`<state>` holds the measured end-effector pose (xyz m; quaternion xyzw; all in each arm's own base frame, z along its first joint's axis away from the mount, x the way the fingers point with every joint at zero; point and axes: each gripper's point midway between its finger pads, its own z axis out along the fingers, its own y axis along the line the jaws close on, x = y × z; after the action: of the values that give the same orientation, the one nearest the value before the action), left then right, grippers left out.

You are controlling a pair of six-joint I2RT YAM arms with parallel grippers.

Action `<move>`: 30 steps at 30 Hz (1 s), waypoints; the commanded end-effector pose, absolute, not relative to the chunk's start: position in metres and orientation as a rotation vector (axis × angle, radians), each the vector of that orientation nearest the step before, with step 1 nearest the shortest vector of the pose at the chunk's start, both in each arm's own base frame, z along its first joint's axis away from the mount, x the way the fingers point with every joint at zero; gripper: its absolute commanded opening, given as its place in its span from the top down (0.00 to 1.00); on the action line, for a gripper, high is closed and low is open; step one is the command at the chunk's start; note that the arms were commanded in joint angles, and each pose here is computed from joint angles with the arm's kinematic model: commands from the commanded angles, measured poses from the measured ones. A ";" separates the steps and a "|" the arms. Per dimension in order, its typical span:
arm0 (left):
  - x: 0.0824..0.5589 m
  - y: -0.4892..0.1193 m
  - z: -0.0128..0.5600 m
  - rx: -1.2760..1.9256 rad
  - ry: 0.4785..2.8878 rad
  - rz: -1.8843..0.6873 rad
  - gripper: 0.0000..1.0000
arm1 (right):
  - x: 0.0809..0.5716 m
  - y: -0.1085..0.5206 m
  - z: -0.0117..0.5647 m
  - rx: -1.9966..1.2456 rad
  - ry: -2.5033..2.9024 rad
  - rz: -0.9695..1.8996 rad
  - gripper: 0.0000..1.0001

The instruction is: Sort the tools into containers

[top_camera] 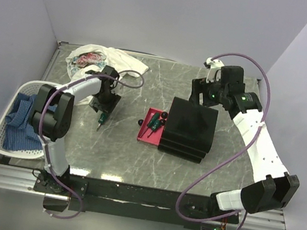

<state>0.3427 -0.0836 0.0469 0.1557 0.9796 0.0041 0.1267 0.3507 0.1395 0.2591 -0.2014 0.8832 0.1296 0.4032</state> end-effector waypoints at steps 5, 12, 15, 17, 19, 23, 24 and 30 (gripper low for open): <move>0.333 -0.087 0.026 0.488 2.934 -0.035 0.48 | 0.347 0.139 0.269 -0.532 2.191 0.315 0.15; 0.341 -0.112 0.047 0.481 2.894 -0.225 0.90 | 0.349 0.133 0.262 -0.527 2.209 0.272 0.15; 0.350 -0.147 0.082 0.417 2.805 -0.479 0.99 | 0.351 0.127 0.257 -0.535 2.223 0.226 0.16; 0.349 -0.190 0.116 0.422 2.701 -0.822 0.99 | 0.353 0.124 0.251 -0.546 2.245 0.203 0.16; 0.355 -0.213 0.135 0.403 2.641 -0.951 0.99 | 0.354 0.122 0.248 -0.554 2.255 0.183 0.16; 0.348 -0.253 0.142 0.499 2.624 -1.076 0.99 | 0.360 0.117 0.238 -0.566 2.278 0.130 0.16; 0.347 -0.259 0.139 0.501 2.632 -1.108 0.99 | 0.362 0.116 0.237 -0.575 2.275 0.117 0.16; 0.336 -0.291 0.129 0.572 2.657 -1.164 0.99 | 0.366 0.104 0.231 -0.588 2.279 0.032 0.16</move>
<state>0.3452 -0.2663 0.1275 0.1861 0.9082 -0.3552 0.1200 0.3621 0.1143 0.2315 -0.2210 0.8981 0.0467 0.3774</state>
